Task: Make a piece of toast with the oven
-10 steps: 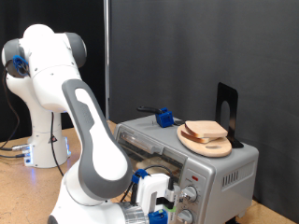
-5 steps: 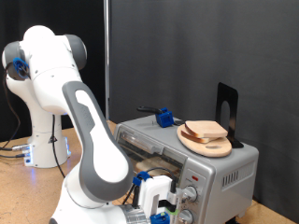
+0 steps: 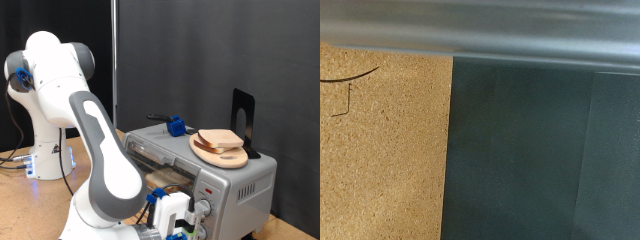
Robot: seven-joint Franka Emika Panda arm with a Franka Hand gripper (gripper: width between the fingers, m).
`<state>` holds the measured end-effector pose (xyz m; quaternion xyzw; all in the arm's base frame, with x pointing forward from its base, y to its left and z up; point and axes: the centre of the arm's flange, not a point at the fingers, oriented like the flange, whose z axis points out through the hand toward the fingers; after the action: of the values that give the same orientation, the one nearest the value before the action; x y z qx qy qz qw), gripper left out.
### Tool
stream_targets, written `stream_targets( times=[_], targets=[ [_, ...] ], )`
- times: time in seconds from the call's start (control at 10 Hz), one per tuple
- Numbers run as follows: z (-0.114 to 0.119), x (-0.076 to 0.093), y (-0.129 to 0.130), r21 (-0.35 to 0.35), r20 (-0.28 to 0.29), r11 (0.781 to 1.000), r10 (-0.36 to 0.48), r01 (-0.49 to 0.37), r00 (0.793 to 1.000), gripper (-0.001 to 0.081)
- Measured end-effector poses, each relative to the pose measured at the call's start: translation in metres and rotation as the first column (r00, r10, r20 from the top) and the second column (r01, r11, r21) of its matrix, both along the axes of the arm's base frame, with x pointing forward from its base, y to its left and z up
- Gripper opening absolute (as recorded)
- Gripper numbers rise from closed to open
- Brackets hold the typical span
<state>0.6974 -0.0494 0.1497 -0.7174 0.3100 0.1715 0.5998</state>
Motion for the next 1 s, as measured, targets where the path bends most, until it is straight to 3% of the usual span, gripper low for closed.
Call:
stream_targets(
  times=[0.2,0.3,0.4,0.5,0.7,1.0],
  targets=[
    [-0.0017,0.0002,0.0064,0.002,-0.004,1.0,0.009,-0.009,1.0,0.0555],
    [-0.0018,0.0003,0.0089,0.002,-0.005,1.0,0.012,-0.012,1.0,0.0555],
    [-0.002,0.0001,0.011,0.003,-0.006,1.0,0.016,-0.016,1.0,0.0371],
    [-0.0023,-0.0004,0.0126,0.005,-0.007,1.0,0.019,-0.019,1.0,0.0371],
    [-0.0057,-0.0028,0.0119,0.005,-0.015,1.0,0.02,-0.02,1.0,0.0096],
    [-0.0057,-0.0028,0.0119,0.001,-0.001,1.0,0.021,-0.021,1.0,0.0092]
  ],
)
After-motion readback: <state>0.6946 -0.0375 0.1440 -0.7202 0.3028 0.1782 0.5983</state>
